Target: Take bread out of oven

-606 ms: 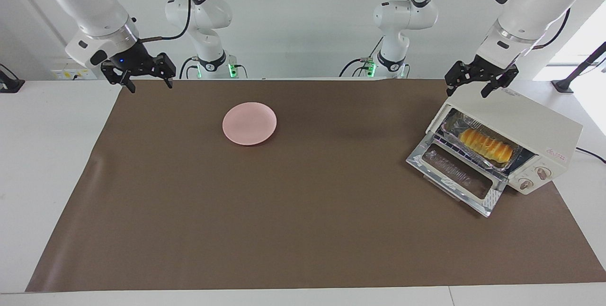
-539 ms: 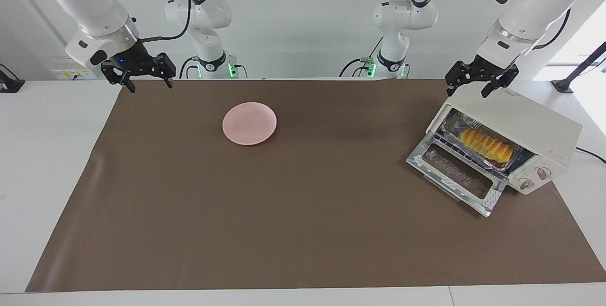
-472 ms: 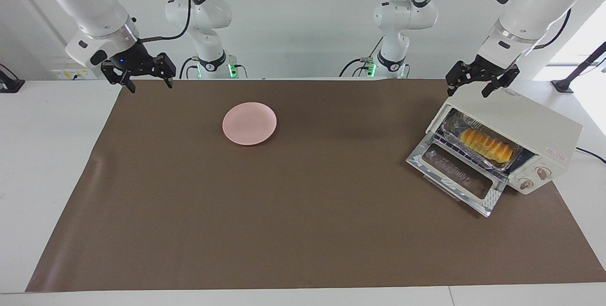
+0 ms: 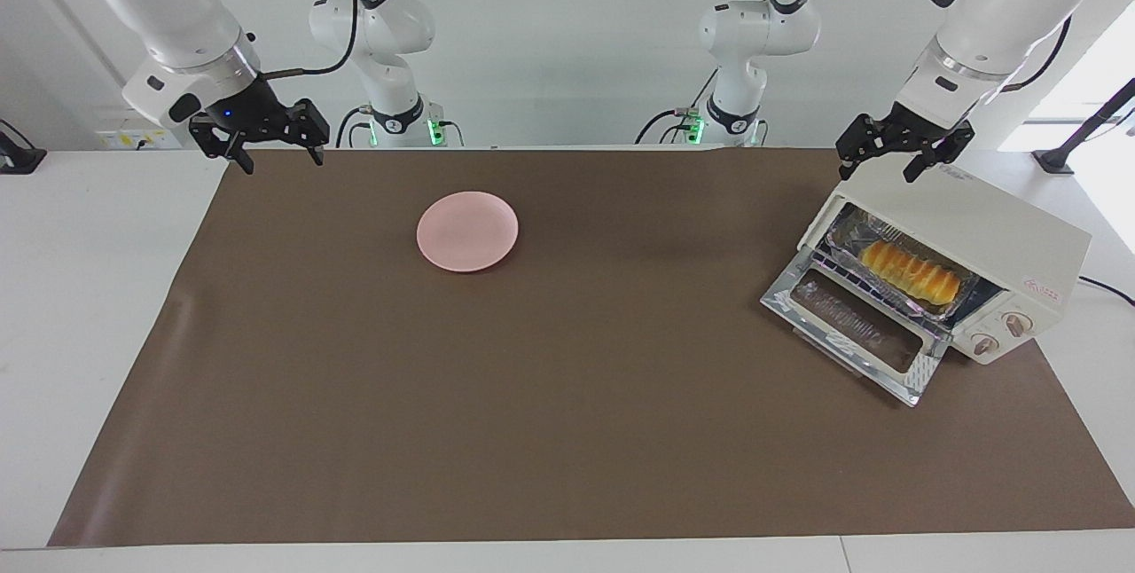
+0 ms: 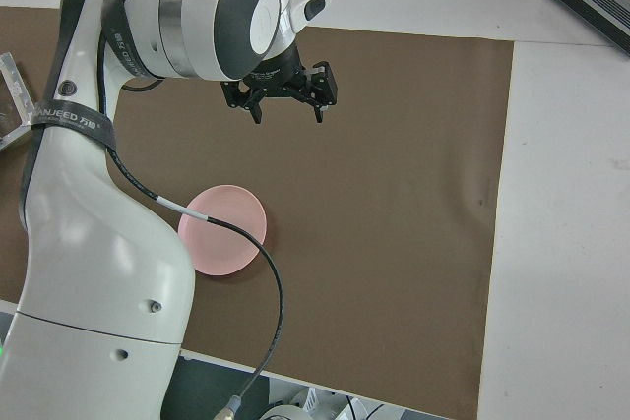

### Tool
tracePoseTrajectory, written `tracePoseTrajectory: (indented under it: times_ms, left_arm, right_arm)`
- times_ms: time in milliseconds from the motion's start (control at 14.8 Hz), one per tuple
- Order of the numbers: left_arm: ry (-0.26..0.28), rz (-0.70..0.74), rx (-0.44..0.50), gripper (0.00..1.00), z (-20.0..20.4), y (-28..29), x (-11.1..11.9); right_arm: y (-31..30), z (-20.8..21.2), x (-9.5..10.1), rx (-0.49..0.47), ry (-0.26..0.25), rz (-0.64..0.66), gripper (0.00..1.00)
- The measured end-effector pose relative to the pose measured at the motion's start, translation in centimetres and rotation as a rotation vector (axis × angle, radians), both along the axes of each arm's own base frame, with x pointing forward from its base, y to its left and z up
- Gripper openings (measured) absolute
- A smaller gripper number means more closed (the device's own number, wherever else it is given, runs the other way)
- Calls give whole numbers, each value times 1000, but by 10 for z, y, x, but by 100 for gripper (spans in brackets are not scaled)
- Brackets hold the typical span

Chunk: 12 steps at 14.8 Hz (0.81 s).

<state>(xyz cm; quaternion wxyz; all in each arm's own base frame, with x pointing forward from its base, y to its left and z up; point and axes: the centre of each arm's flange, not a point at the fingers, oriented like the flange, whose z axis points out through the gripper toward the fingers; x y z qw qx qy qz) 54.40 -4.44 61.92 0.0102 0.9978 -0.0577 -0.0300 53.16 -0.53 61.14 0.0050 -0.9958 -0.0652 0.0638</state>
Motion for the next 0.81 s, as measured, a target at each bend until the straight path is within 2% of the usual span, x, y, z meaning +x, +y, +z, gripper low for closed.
tracePoseTrajectory:
  times_ms: [270,404,472,606,809]
  left_arm:
    - [24,58,6,100,-2,0,-3]
    - [76,96,15,100,-5,0,0]
    - [97,123,21,100,-4,-1,9]
    - [129,182,33,100,-11,1,42]
    - [156,264,65,100,-56,11,93]
  right_arm:
    - [0,0,0,0,0,0,100]
    - [0,0,0,0,0,0,100]
    - [0,0,0,0,0,0,100]
    - [0,0,0,0,0,0,100]
    - [-1,0,0,0,0,-2,100]
